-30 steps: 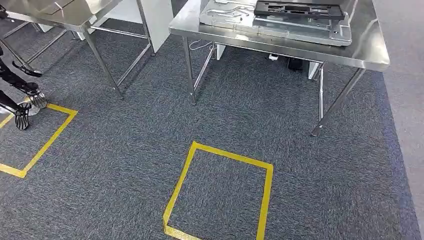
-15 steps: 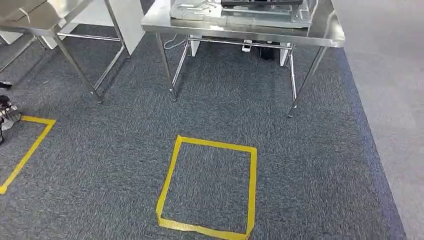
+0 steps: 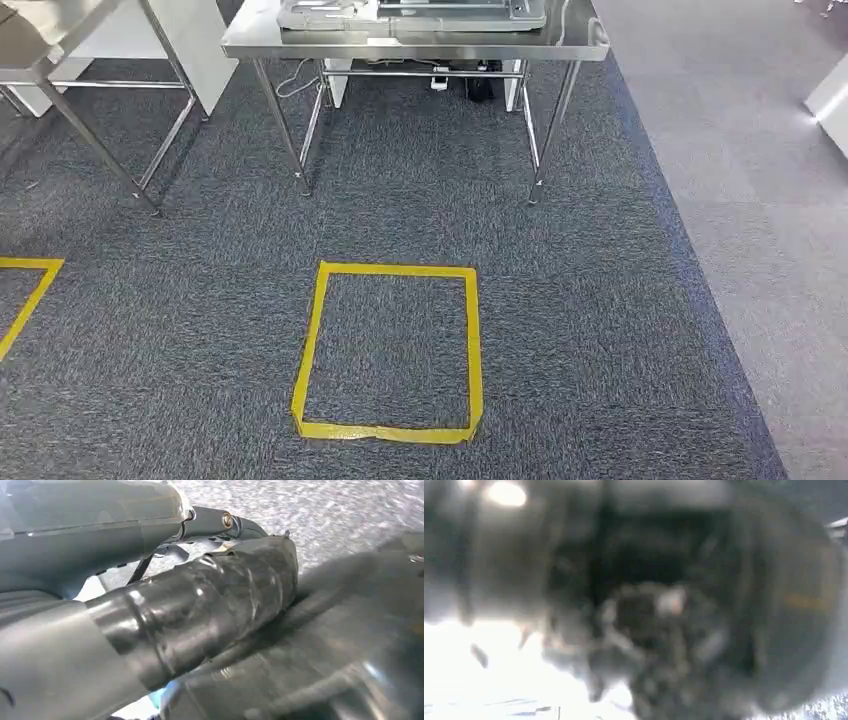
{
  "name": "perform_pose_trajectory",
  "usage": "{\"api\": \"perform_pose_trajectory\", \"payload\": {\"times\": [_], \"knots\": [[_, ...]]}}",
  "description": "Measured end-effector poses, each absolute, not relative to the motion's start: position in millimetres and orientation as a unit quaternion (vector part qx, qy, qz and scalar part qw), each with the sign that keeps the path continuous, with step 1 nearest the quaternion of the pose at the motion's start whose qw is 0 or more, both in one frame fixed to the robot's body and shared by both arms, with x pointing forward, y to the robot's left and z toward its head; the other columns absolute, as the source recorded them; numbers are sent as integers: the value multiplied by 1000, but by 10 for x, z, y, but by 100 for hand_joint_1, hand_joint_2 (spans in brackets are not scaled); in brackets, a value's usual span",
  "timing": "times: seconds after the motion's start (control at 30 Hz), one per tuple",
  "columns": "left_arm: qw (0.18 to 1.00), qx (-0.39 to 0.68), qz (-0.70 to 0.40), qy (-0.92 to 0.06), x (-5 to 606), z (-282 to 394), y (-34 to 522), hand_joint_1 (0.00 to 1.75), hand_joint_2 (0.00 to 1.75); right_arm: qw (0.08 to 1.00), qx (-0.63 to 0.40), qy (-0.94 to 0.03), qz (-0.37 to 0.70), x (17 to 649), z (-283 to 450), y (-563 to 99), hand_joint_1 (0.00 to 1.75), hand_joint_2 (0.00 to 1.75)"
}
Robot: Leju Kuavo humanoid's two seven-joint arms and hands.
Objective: Take the parts from the cabinet and place them on the table.
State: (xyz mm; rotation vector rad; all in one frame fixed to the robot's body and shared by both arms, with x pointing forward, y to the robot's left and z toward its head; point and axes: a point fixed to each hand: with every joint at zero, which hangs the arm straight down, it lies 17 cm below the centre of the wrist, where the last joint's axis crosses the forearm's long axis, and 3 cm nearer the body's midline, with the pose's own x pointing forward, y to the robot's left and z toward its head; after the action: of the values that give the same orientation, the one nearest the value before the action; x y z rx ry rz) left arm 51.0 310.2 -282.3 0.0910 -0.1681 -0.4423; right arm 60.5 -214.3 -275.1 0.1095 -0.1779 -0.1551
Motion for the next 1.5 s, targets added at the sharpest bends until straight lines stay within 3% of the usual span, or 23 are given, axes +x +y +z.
{"api": "perform_pose_trajectory", "payload": {"times": [0.47, 1.5], "knots": [[955, 50, -270, -115, 698, -2811, 2755, 0, 0, 991, 39, -94, -82, 648, -2762, -2234, 0, 0], [957, 25, -258, -128, 663, -2800, 2572, 0, 0, 994, 29, -95, -54, 580, -2774, -2245, 0, 0]]}}
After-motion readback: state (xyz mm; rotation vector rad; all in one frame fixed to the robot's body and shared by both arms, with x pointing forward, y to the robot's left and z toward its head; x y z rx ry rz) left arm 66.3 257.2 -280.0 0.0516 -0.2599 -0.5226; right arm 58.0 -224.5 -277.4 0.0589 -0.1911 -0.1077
